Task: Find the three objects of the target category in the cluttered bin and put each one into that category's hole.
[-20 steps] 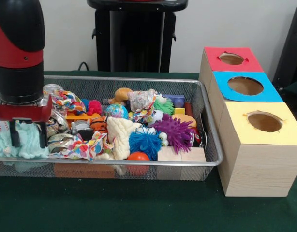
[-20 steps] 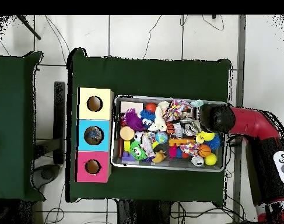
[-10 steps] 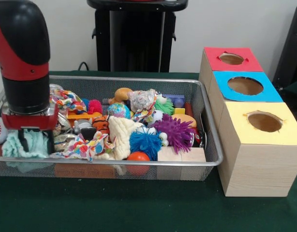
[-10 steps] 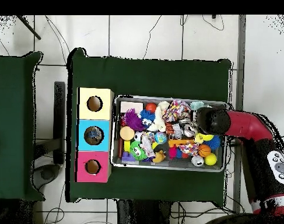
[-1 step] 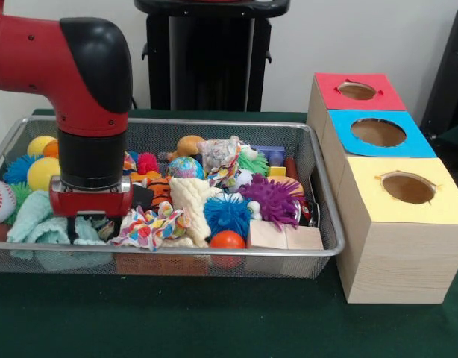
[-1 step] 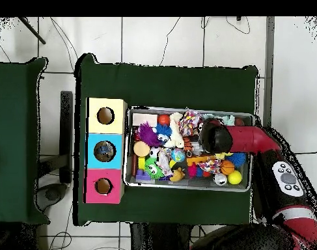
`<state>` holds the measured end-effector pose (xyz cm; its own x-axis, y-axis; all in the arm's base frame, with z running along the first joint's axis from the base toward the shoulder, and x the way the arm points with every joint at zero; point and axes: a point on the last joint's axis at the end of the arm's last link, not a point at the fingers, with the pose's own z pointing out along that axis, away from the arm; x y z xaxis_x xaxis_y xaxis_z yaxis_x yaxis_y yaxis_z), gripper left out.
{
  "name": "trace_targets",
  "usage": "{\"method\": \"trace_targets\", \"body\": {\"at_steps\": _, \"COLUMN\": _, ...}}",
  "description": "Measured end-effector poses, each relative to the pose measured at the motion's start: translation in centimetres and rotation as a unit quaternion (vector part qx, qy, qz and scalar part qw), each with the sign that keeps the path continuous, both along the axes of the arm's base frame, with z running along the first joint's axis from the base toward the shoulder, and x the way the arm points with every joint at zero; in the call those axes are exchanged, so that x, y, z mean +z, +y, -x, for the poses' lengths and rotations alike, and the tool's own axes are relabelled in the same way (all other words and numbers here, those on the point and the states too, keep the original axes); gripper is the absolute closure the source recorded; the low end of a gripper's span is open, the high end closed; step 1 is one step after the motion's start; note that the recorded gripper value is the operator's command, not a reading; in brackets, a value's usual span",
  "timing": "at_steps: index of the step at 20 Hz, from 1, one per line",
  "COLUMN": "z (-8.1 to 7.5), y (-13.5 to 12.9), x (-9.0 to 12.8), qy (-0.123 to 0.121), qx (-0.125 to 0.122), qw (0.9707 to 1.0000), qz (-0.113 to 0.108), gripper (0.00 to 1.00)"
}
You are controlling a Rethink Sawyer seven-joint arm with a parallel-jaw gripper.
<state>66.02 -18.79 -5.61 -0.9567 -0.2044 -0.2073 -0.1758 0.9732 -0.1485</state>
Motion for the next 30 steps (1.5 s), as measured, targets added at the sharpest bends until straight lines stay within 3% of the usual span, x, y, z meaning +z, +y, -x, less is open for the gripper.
{"method": "trace_targets", "body": {"at_steps": 3, "z": 0.5, "y": -0.1, "x": -0.6, "qy": -0.01, "qx": -0.002, "qw": 0.9999, "qz": 0.004, "gripper": 0.0}}
{"method": "trace_targets", "body": {"at_steps": 6, "z": 0.9, "y": 0.0, "x": -1.2, "qy": -0.024, "qx": -0.019, "qw": 0.9995, "qz": 0.004, "gripper": 0.0}}
{"method": "trace_targets", "body": {"at_steps": 14, "z": 1.1, "y": 0.3, "x": -1.1, "qy": -0.03, "qx": -0.063, "qw": 0.9976, "qz": 0.003, "gripper": 0.0}}
{"method": "trace_targets", "body": {"at_steps": 19, "z": 1.4, "y": 0.5, "x": -0.9, "qy": -0.033, "qx": -0.096, "qw": 0.9948, "qz": 0.0, "gripper": 0.0}}
{"method": "trace_targets", "body": {"at_steps": 24, "z": 1.9, "y": 1.0, "x": -0.7, "qy": -0.038, "qx": -0.136, "qw": 0.9899, "qz": -0.004, "gripper": 0.0}}
{"method": "trace_targets", "body": {"at_steps": 30, "z": 2.3, "y": 1.3, "x": -0.6, "qy": -0.041, "qx": -0.157, "qw": 0.9868, "qz": -0.006, "gripper": 0.0}}
